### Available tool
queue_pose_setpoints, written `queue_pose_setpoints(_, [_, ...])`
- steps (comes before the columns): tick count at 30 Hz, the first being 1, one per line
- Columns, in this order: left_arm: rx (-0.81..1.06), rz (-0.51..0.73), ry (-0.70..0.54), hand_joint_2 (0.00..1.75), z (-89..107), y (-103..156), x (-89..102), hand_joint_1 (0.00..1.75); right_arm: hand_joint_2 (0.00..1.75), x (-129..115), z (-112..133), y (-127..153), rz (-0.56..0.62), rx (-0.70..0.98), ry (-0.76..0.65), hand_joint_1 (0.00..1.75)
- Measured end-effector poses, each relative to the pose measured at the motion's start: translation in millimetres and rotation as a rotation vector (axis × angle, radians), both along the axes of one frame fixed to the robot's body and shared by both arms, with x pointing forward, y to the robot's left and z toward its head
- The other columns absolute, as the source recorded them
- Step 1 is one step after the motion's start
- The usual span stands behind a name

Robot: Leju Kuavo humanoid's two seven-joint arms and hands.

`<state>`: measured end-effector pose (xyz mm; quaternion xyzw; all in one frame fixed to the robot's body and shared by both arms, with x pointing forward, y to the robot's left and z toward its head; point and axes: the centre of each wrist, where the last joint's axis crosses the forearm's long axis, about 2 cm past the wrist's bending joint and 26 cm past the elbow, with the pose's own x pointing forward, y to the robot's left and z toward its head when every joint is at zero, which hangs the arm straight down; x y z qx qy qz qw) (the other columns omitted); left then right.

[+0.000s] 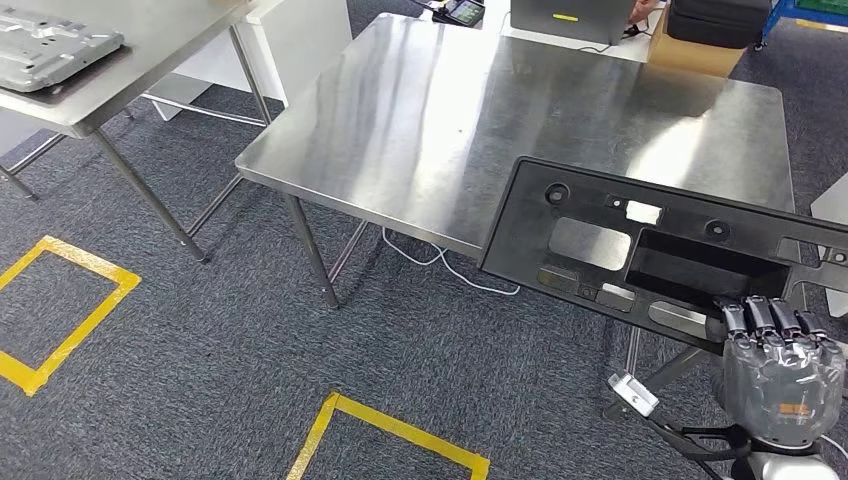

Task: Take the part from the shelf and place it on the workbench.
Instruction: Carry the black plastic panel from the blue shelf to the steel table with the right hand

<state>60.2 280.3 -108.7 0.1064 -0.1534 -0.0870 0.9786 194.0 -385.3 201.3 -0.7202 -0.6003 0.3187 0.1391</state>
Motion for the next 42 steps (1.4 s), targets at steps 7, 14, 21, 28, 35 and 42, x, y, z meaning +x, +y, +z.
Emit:
queue_pose_setpoints(7, [-0.007,0.010,0.001,1.75,-0.1,0,-0.4,0.00,1.75,0,4,-1,0.010,-0.012,-0.011,1.75])
queue_pose_setpoints(14, [-0.001,0.023,0.009,1.75,-0.4,4,-2.2,0.00,1.75,2,5,-1,0.019,-0.014,-0.015,1.75])
queue_pose_setpoints(21, [0.000,0.025,0.005,1.75,0.0,2,0.6,0.00,1.75,4,9,-3,0.028,-0.030,-0.023,1.75])
queue_pose_setpoints(28, [0.019,0.026,0.007,1.75,0.1,1,0.2,0.00,1.75,4,8,-2,0.028,-0.034,-0.019,1.75])
queue_pose_setpoints(35, [0.042,0.004,-0.030,1.75,0.5,2,2.4,0.00,1.75,12,4,-3,0.013,-0.018,-0.010,1.75])
queue_pose_setpoints(42, [0.061,-0.005,-0.052,1.75,0.7,5,2.9,0.00,1.75,28,-9,-4,-0.010,0.012,0.030,1.75])
